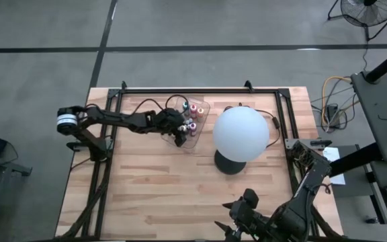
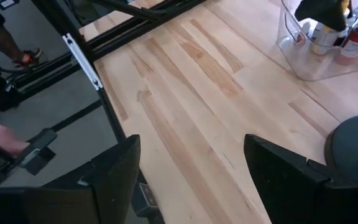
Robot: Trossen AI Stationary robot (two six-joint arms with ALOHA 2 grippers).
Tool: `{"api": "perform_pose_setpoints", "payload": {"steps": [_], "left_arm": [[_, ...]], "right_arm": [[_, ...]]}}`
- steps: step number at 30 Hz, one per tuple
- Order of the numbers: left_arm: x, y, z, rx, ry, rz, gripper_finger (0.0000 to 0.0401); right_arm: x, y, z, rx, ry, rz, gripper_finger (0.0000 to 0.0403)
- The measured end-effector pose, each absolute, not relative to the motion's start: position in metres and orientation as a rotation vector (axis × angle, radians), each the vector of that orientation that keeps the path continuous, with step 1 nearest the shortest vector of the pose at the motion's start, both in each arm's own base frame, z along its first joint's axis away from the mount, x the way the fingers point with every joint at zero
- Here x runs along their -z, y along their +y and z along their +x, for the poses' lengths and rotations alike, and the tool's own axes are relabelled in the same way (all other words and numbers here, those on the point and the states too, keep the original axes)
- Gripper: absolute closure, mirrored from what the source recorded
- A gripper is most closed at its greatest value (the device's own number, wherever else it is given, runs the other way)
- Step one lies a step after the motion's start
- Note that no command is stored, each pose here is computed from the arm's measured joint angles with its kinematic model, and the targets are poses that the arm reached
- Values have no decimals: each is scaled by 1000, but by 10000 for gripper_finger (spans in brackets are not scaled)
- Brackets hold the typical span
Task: Pick & Place food coloring
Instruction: Put the large yellow food coloring bottle into the transparent bin, then return to Home Position
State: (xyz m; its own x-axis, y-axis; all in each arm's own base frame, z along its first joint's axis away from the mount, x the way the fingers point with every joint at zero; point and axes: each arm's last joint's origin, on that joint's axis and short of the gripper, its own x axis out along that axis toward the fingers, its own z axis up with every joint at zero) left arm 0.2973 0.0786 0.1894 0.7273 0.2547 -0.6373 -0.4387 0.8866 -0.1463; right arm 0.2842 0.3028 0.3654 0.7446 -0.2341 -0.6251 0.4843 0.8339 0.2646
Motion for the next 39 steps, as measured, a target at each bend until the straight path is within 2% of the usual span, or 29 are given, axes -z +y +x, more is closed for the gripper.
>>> {"api": "perform_pose_setpoints", "payload": {"steps": [6, 13, 24, 31, 35, 39], "left_arm": [[-202, 73, 292, -319, 670, -349, 162], [-235, 66, 277, -217, 602, -400, 124], [-304, 52, 225, -137, 330, -397, 122], [-335, 43, 191, -126, 179, -439, 122], [-343, 39, 173, -115, 151, -441, 122], [-348, 34, 154, -110, 137, -403, 122]], "right_arm": [[-365, 302, 284, 403, 619, 404, 127], [-369, 298, 282, 472, 506, 381, 103], [-376, 302, 267, 440, 507, 357, 63], [-378, 295, 267, 422, 543, 215, 53], [-386, 287, 268, 464, 513, 386, 56], [-390, 285, 264, 466, 498, 399, 56]]}}
